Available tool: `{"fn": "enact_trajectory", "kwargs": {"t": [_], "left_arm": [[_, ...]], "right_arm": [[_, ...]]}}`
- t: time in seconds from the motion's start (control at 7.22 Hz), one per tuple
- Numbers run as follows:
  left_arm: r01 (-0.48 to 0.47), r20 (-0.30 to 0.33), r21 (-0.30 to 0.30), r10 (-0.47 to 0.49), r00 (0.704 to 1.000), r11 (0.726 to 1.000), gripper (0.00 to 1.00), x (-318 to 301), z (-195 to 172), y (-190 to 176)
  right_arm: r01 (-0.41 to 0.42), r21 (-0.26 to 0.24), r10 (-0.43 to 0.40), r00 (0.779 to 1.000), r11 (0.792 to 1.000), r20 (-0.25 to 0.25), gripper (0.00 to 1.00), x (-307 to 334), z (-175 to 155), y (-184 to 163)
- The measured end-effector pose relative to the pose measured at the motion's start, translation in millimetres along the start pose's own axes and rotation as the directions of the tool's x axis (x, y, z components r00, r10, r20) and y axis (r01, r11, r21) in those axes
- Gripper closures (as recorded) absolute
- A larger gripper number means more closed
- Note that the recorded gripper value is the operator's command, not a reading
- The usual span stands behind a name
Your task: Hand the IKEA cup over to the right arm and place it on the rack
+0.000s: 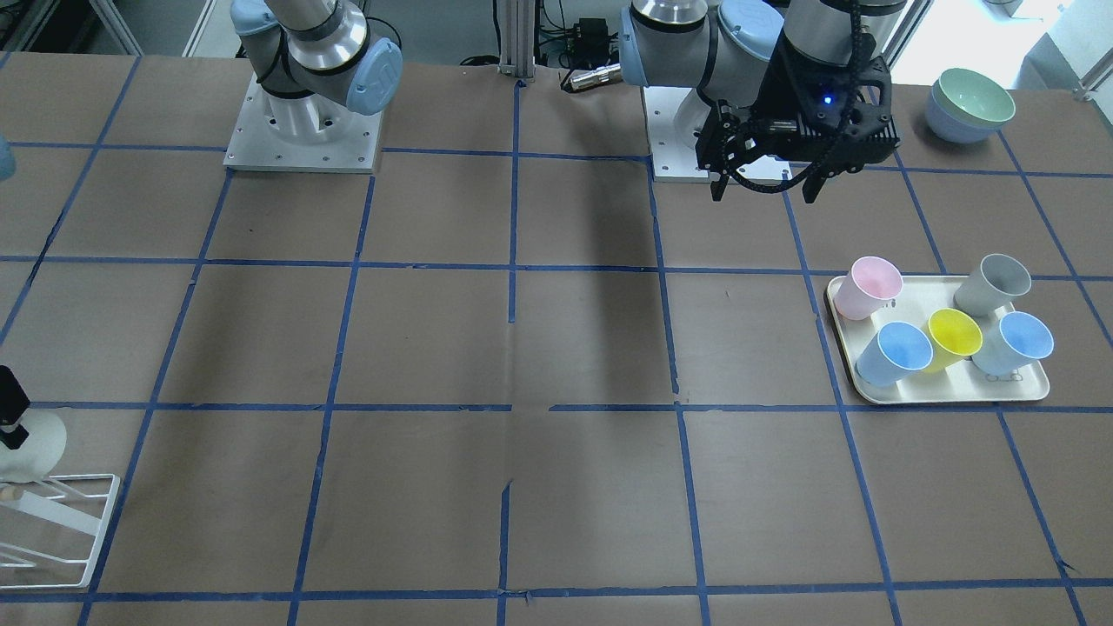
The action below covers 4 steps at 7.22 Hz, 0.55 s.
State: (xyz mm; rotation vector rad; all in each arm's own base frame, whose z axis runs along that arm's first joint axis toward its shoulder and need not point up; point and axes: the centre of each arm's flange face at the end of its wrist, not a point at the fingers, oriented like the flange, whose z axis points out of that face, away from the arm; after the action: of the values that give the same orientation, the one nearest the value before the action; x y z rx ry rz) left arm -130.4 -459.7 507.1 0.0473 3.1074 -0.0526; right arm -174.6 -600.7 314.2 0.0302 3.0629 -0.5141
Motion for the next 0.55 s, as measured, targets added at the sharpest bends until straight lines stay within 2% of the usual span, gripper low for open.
{"fn": "enact_trajectory", "kwargs": {"t": [0.14, 0.28, 0.55], "left_arm": [[0.000, 0.000, 0.000, 0.000, 1.000, 1.000, 0.00, -0.2, 0.0, 0.0], [0.001, 0.000, 0.000, -0.001, 1.000, 1.000, 0.00, -0.5, 0.0, -0.1], [0.001, 0.000, 0.000, -0.001, 1.000, 1.000, 0.00, -0.5, 0.0, -0.1]], "right_arm": [[0.000, -0.001, 0.000, 1.000, 1.000, 0.000, 0.20, 0.6, 2.4, 0.6], [0.000, 0.000, 0.000, 1.000, 1.000, 0.000, 0.00, 0.9, 3.6, 0.6], [0.001, 0.000, -0.001, 1.000, 1.000, -0.001, 0.00, 1.2, 4.2, 0.4]]}}
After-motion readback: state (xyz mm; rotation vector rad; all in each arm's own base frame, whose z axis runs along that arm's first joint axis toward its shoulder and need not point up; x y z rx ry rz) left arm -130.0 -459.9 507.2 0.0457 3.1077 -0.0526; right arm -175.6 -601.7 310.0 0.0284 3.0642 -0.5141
